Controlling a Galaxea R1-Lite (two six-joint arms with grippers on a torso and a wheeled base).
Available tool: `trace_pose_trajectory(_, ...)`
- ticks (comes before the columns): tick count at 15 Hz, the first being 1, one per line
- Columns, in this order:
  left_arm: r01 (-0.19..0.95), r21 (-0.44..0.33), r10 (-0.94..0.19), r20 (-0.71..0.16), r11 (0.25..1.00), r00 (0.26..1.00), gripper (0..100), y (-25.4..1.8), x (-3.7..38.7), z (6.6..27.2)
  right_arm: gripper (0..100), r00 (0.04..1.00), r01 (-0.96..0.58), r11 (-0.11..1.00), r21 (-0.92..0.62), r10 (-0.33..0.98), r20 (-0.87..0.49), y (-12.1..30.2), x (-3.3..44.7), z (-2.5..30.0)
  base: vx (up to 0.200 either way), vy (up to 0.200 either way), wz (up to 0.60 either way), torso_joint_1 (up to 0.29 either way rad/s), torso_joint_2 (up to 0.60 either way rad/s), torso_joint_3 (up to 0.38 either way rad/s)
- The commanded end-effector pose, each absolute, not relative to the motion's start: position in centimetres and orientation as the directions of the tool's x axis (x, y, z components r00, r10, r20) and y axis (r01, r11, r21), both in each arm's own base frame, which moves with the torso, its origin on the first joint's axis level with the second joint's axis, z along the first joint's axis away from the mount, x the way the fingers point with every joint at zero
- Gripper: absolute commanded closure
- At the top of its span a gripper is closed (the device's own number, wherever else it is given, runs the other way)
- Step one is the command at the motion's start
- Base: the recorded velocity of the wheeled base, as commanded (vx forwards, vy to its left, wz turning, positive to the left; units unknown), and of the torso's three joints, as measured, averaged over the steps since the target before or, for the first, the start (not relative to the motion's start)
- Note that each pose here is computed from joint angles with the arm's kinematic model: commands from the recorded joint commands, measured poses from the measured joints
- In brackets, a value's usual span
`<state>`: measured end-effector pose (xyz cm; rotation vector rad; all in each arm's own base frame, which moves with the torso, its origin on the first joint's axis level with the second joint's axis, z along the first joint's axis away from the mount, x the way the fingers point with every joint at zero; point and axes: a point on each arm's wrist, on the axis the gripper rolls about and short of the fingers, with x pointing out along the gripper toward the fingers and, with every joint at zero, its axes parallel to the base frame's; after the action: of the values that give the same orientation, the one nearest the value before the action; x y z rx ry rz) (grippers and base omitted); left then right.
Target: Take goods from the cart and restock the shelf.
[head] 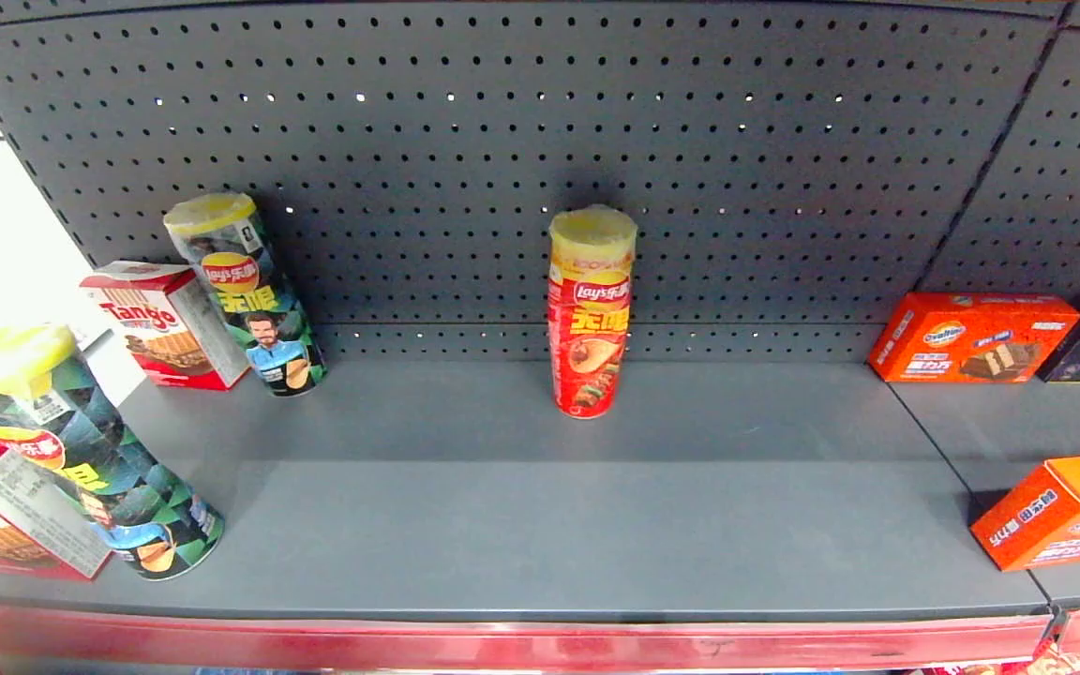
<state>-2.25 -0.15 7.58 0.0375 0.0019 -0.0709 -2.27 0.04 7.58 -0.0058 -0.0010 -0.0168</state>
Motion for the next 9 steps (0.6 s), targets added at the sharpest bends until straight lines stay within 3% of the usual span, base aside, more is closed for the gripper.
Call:
trace_pose_trajectory(1,0.071,0.037,-0.071,-0.003,0.997,0.998,0,-0.15,-2.25,7.57,0,1.0,0.017,1.0,-0.006,-0.017,0.0,0.04,-2.26,7.59,0.0,0.0,0.0,0.0,0.0,0.0)
trace_pose_trajectory(9,0.074,0.035,-0.074,-0.005,0.997,0.997,0,-0.16,-2.24,7.58,0,1.0,0.014,1.0,-0.009,-0.014,0.0,0.04,-2.26,7.59,0.0,0.0,0.0,0.0,0.0,0.0)
